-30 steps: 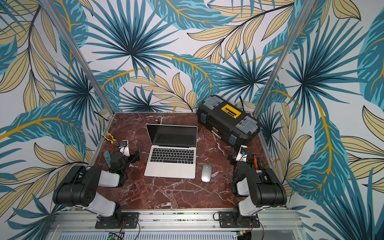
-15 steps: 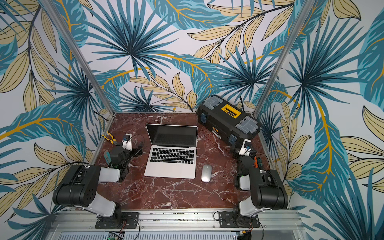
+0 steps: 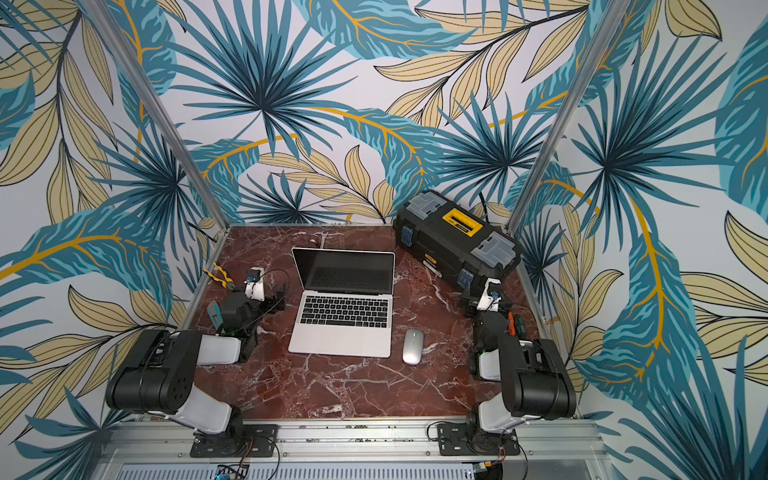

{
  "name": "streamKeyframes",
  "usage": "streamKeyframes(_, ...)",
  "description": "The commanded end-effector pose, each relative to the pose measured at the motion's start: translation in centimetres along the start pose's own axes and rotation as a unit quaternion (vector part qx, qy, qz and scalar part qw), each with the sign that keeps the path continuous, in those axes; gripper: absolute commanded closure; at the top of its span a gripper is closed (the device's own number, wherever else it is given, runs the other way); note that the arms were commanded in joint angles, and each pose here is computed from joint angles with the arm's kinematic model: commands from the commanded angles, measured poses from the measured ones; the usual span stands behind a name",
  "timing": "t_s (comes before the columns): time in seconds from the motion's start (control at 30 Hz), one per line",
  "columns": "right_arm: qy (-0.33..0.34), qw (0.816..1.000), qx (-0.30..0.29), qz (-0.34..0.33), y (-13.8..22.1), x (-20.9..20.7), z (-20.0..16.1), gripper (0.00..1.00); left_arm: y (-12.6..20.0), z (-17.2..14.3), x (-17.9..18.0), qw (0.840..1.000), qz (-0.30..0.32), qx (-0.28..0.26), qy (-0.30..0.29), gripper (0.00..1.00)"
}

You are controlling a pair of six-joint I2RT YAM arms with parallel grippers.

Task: Remove the wireless mouse receiver from the laptop
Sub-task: Reset both arms

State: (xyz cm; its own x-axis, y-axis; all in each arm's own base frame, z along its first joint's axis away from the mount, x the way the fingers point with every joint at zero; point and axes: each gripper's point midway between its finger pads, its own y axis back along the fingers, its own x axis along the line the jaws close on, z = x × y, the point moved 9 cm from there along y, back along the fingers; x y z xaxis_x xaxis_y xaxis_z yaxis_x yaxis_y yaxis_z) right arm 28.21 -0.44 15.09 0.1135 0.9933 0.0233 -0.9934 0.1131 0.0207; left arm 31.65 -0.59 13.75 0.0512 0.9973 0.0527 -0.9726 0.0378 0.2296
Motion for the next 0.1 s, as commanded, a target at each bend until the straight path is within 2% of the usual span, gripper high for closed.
streamKeyframes(0.0,0.007,0.999,0.005,0.037,-0.24,0.66,0.08,0.01,-0.05,0.03,-0.13,1.0,-0.006,-0.001,-0.005,0.0)
streamKeyframes(0.07,0.018,0.998,0.008,0.057,-0.25,1.01,-0.01,0.01,-0.04,0.05,-0.12,1.0,-0.006,-0.002,-0.004,0.0)
